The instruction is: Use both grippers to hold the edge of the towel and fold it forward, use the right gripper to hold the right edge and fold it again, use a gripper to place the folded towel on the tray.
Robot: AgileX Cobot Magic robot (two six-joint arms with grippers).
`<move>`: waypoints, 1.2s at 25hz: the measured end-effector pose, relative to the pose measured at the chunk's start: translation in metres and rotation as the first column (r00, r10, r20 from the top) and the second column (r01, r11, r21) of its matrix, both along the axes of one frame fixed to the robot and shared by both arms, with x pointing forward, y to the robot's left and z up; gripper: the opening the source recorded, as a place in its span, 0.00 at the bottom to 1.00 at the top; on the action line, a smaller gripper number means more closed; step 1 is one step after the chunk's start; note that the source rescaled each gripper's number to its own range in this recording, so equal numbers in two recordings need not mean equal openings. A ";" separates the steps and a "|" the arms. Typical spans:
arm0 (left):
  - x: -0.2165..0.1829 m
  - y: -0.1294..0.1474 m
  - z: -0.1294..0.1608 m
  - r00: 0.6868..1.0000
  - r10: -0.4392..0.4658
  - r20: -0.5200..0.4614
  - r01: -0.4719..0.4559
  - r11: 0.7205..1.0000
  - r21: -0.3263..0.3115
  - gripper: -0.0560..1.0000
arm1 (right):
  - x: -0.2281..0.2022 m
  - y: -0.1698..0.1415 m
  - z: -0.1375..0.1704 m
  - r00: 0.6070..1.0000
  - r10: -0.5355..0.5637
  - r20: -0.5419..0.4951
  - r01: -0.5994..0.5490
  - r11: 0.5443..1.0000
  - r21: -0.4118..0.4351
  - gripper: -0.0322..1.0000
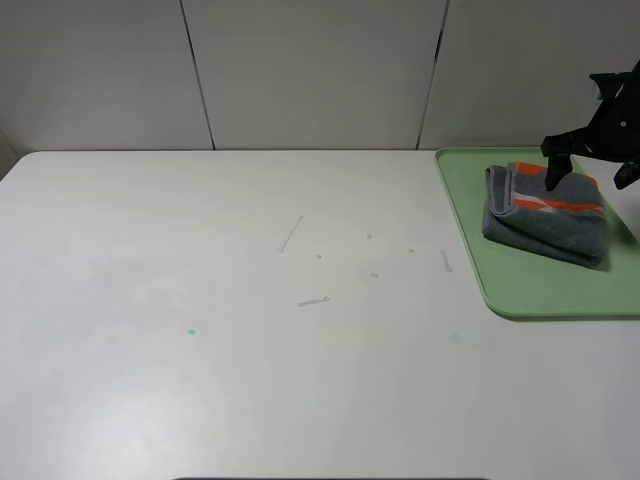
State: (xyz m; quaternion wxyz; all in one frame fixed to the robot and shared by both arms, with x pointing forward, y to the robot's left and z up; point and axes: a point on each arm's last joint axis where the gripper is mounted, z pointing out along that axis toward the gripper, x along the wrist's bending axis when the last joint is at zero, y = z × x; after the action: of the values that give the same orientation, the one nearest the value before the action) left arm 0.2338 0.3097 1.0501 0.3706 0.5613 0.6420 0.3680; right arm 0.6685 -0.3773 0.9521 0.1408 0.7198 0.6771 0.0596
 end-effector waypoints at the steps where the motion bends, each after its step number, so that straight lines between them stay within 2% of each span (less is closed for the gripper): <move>1: 0.000 0.000 0.000 1.000 0.000 0.000 0.000 1.000 0.000 0.98 | 0.000 0.000 0.000 1.000 0.000 0.001 0.000 1.000 0.000 0.99; 8: 0.000 0.000 0.000 1.000 0.000 0.000 0.000 1.000 0.000 0.98 | -0.005 0.003 0.005 0.999 -0.018 -0.031 0.019 0.999 0.035 1.00; 17: 0.000 0.000 0.000 1.000 0.000 0.000 0.000 1.000 0.000 0.98 | -0.030 0.010 0.047 0.992 -0.036 -0.123 0.047 0.995 0.089 1.00; 22: 0.000 0.000 0.000 1.000 0.000 0.000 0.000 1.000 0.000 0.98 | -0.042 0.015 0.058 0.981 -0.036 -0.188 0.060 0.991 0.119 1.00; 30: 0.000 0.000 0.000 1.000 0.000 0.000 0.000 1.000 0.000 0.98 | -0.061 0.053 0.085 0.986 0.086 -0.146 -0.070 0.991 0.111 1.00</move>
State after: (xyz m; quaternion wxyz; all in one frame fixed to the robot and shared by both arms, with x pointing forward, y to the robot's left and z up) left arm 0.2338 0.3097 1.0501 0.3706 0.5613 0.6420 0.3680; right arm 0.6075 -0.3247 1.0369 0.0488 0.7017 0.7093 0.0464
